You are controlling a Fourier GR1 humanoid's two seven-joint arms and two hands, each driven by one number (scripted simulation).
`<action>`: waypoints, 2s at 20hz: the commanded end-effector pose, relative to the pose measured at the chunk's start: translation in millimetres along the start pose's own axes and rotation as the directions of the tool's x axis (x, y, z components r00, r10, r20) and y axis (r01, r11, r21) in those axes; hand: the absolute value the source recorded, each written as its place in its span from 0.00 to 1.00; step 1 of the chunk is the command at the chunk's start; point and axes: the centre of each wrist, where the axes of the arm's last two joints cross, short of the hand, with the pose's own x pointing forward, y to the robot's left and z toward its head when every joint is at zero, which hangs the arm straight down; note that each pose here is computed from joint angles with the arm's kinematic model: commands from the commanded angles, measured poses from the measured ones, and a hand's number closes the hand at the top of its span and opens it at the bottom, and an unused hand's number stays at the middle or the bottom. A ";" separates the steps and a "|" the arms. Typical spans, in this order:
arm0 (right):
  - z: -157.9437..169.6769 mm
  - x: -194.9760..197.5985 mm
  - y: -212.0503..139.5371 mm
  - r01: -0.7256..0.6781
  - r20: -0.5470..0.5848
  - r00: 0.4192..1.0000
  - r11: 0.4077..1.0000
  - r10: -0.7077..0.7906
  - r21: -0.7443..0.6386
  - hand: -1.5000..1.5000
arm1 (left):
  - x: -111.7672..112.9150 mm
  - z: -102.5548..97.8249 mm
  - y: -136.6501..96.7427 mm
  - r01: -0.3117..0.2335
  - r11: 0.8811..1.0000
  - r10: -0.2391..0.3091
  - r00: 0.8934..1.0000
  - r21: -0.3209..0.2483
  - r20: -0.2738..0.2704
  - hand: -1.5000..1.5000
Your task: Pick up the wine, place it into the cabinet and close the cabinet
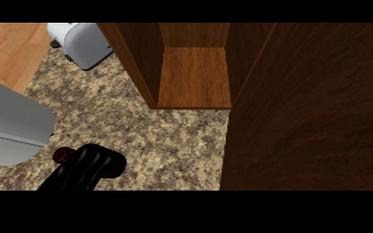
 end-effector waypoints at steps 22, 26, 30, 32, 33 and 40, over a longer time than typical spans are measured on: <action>8.4 58.8 9.1 0.008 -0.012 1.000 1.000 -0.008 0.010 0.00 | 60.1 19.9 -59.1 -0.062 0.996 0.061 0.998 0.060 0.013 0.00; -10.8 59.1 11.9 0.020 0.004 1.000 1.000 -0.020 0.012 0.00 | 40.8 8.6 -50.5 -0.037 0.995 0.036 0.999 0.096 0.011 0.00; 0.3 66.9 16.0 0.035 -0.008 0.999 0.999 -0.035 0.015 0.00 | 42.3 18.6 -38.9 -0.062 0.986 0.071 0.996 0.156 -0.051 0.00; -2.5 61.8 5.2 0.030 -0.018 0.999 0.999 -0.029 0.016 0.00 | 43.1 21.8 -44.1 -0.053 0.980 0.062 0.997 0.192 -0.042 0.00; -1.1 62.9 1.5 0.021 0.014 1.000 1.000 -0.021 0.012 0.00 | 51.6 20.1 -36.6 -0.011 0.980 0.018 0.999 0.200 -0.033 0.00; -8.7 61.3 4.3 0.019 0.002 1.000 1.000 -0.019 0.016 0.00 | 24.5 19.3 -2.3 0.058 0.962 -0.051 0.998 0.265 -0.031 0.00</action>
